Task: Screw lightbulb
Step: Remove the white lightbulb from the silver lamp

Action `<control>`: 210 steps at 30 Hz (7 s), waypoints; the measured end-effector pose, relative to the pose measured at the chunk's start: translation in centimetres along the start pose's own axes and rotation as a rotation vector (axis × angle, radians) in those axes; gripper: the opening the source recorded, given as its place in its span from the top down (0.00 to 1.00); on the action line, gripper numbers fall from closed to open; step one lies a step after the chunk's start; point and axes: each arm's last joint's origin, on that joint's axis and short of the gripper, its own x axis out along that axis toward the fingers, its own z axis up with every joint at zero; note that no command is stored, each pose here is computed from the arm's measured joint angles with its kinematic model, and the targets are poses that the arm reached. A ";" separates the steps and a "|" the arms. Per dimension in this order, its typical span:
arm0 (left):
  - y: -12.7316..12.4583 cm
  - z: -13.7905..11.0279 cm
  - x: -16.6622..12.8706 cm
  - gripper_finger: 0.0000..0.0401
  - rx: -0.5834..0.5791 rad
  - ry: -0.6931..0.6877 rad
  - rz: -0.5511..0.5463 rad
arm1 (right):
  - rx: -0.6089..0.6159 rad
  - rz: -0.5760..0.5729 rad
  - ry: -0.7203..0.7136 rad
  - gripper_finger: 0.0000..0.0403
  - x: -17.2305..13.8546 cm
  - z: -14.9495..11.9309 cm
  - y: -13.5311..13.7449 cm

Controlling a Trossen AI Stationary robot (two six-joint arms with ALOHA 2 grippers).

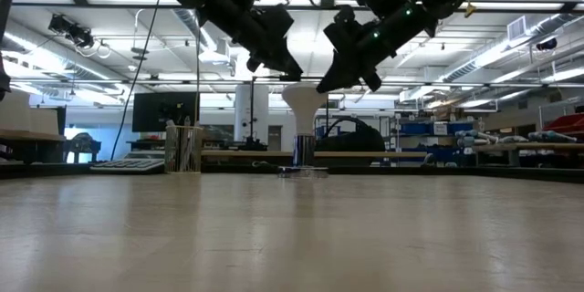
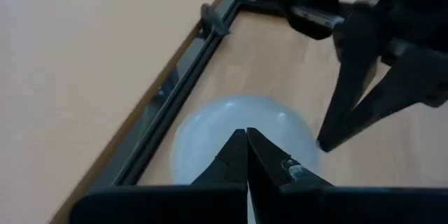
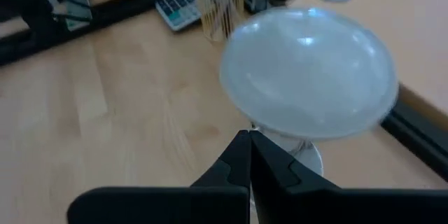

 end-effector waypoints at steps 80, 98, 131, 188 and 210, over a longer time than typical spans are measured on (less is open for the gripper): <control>2.5 1.6 -4.0 1.00 0.008 -0.104 -0.022 | 0.073 -0.051 0.036 0.99 9.3 -9.4 -2.2; 2.3 2.2 -6.7 1.00 0.009 -0.109 -0.045 | 0.037 0.149 0.112 0.98 8.3 -11.0 4.9; -1.2 -1.0 -3.3 1.00 0.091 0.180 -0.165 | -0.040 0.055 -0.190 0.98 1.3 -3.6 6.5; -2.2 -1.9 -1.9 1.00 0.103 0.243 -0.169 | 0.042 0.006 -0.198 0.98 0.5 -2.5 4.8; -2.3 -1.9 -1.9 1.00 0.102 0.242 -0.179 | -0.040 0.092 -0.178 0.52 3.2 -6.7 2.9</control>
